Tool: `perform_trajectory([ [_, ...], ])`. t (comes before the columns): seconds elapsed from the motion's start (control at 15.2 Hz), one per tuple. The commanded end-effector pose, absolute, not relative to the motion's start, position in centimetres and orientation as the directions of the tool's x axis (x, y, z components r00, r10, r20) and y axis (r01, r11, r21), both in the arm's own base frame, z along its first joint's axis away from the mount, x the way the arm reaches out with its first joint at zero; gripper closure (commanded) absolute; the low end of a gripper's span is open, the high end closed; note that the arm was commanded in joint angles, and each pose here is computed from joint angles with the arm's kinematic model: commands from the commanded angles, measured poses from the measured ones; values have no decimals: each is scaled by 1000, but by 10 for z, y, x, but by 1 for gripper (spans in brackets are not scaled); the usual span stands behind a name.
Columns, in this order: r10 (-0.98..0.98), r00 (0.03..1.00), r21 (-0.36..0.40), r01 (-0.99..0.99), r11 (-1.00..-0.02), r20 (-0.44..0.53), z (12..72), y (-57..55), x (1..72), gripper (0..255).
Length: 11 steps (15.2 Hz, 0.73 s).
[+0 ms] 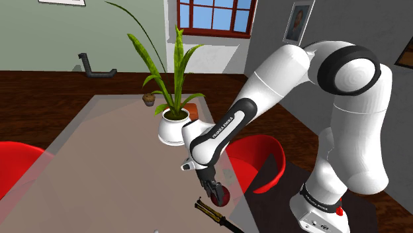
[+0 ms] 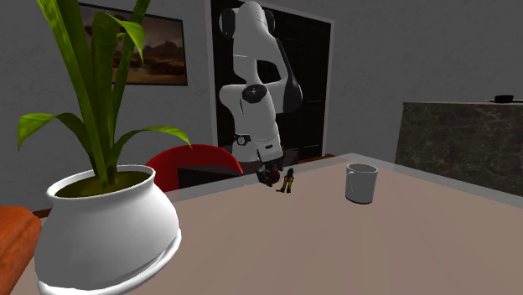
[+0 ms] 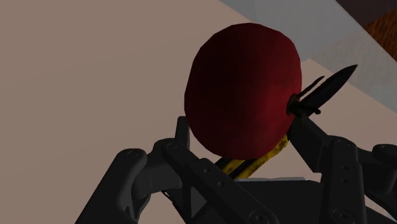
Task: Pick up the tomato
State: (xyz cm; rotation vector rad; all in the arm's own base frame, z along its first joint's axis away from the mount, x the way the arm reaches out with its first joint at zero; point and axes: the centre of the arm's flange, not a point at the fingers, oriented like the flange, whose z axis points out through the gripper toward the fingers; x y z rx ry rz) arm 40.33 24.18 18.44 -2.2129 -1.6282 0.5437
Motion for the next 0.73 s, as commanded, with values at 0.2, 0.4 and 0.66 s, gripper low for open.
perform_trajectory([
  [0.2, 956, 273, -482, 827, -289, -105, 187, 240, 404, 255],
  [0.4, 956, 273, -482, 827, -289, -105, 203, 240, 404, 255],
  [0.66, 956, 273, -482, 827, -289, -105, 224, 240, 404, 255],
])
